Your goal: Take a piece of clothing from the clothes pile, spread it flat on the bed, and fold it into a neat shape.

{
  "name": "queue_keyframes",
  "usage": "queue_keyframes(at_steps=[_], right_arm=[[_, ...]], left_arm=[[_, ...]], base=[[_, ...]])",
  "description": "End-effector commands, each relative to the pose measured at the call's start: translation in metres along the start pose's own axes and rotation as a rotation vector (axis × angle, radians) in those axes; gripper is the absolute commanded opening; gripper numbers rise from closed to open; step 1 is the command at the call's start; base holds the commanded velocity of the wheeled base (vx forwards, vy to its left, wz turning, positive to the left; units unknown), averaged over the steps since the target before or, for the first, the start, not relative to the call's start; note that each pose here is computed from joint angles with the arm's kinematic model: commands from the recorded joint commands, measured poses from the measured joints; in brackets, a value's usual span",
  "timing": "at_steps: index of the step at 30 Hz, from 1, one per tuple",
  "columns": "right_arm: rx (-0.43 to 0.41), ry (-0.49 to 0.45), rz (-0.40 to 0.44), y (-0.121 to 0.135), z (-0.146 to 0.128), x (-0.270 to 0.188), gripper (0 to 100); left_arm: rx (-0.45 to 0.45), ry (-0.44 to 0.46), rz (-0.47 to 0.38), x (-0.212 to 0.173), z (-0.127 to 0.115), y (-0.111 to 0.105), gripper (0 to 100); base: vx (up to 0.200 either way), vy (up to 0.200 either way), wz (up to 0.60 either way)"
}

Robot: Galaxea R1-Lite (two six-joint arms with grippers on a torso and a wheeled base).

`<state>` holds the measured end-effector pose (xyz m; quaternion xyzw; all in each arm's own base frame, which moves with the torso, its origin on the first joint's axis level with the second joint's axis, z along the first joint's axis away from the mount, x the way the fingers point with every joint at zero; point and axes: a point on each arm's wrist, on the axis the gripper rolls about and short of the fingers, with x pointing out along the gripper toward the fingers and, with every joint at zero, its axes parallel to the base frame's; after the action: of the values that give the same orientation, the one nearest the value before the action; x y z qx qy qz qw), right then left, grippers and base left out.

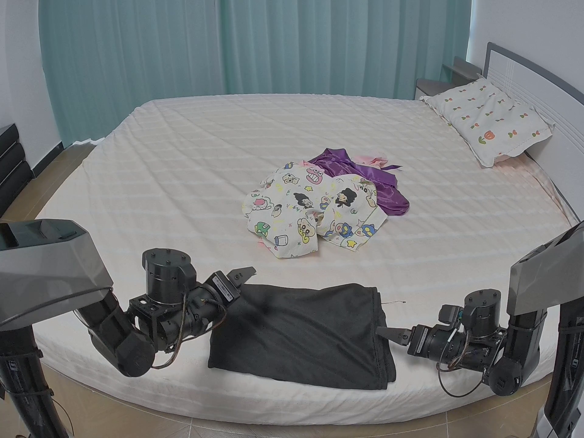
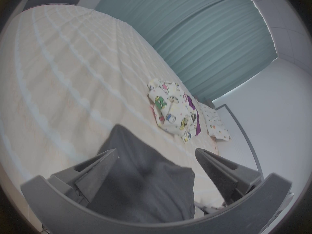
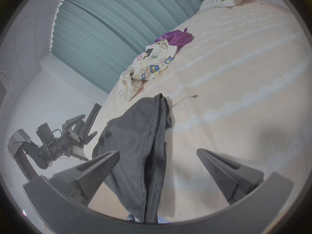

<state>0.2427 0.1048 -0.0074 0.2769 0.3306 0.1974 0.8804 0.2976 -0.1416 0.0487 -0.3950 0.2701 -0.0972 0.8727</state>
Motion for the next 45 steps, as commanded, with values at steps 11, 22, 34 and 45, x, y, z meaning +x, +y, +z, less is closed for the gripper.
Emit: queue_keyframes(at_steps=[11,22,34,45], right_arm=[[-0.024,-0.134,0.08,-0.001,0.038,0.064,100],[0.049,-0.151,0.091,-0.007,0.052,0.096,100],[0.062,-0.138,0.066,-0.01,0.054,0.1,0],[0.115,-0.161,0.066,-0.013,0.06,0.098,0]], left_arm=[[0.032,0.093,0.122,0.017,-0.038,0.026,100],[0.028,0.075,0.086,0.003,-0.032,0.014,100],[0.031,0.083,0.097,0.007,-0.034,0.018,100],[0.034,0.096,0.112,0.01,-0.038,0.022,100]], base=[[0.0,0.0,0.0],[0.0,0.0,0.0],[0.0,0.0,0.0],[0.0,0.0,0.0]])
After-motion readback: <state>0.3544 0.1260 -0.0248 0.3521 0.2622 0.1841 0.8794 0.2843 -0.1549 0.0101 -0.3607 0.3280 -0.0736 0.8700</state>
